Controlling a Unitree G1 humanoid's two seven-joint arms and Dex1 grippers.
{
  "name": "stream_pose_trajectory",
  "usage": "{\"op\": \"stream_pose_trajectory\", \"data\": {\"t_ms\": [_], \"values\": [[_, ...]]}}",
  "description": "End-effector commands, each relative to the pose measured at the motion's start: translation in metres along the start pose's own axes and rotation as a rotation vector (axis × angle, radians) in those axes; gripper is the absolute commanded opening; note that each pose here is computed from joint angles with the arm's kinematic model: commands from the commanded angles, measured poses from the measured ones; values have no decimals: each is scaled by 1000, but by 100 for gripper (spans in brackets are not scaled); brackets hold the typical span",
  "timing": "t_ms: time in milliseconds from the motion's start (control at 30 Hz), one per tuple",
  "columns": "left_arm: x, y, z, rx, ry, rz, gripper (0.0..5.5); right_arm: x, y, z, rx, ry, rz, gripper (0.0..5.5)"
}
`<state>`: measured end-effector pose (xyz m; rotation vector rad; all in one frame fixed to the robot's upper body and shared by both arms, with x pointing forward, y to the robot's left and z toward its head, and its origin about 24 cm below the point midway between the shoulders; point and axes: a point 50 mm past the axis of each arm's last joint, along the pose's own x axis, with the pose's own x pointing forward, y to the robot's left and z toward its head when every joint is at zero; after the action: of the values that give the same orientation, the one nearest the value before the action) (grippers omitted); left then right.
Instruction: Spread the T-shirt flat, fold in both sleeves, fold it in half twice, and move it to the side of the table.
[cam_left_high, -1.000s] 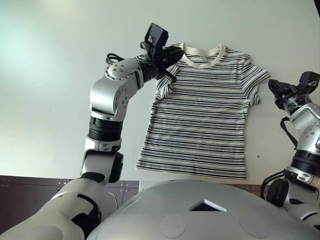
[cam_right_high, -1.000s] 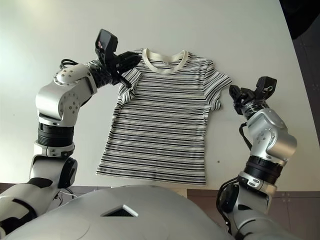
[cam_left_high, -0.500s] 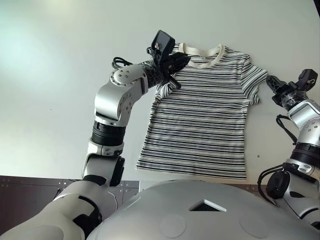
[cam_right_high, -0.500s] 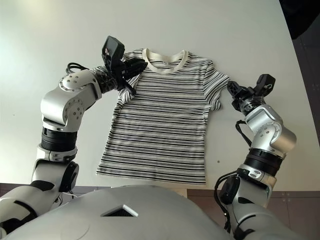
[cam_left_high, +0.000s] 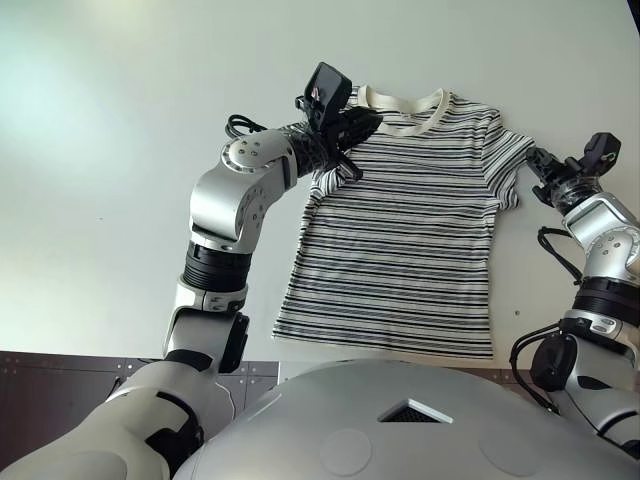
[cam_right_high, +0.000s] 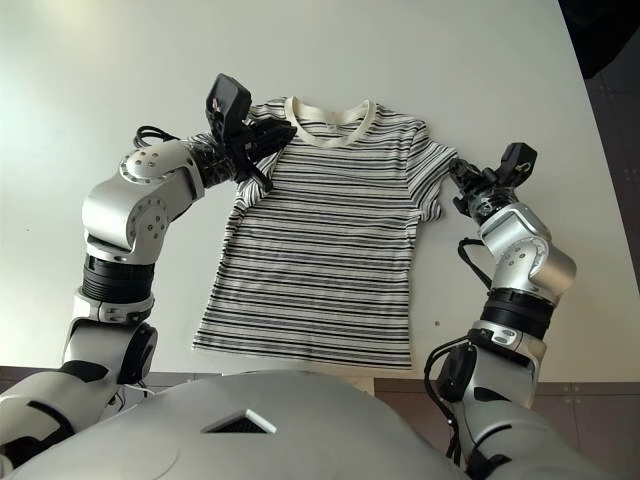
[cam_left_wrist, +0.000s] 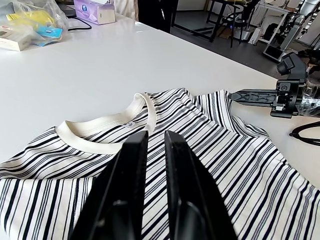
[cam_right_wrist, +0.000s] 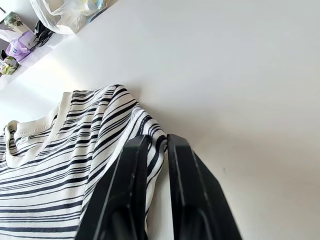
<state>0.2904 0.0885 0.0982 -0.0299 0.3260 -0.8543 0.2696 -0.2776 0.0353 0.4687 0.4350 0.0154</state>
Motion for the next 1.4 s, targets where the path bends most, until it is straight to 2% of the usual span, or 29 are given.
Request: {"op": "stream_pose_trajectory", "data": {"t_ms": [33,133,533,800,1000,1167,1300,1400], "values": [[0,0,0,9,10,-5,62,3,6,5,-6,-15,28,13],[-1,0,0,11,10,0,62,0,11,8,-38,-29,31,13],[-1,-2,-3,16,11,7,62,-4,88,7,-125,11,229,13],[2,-5,-4,29,18,-7,62,17,95,-21,-183,121,218,13],[3,-3,-2,31,15,0,62,17,112,-32,-288,146,310,13],[2,-3,-4,27,13,14,62,9,110,-24,-322,135,343,100],[0,-2,-6,23,13,27,62,-13,115,-15,-360,134,456,106],[-1,-1,-7,23,12,37,62,-36,95,5,-400,80,431,106]]}}
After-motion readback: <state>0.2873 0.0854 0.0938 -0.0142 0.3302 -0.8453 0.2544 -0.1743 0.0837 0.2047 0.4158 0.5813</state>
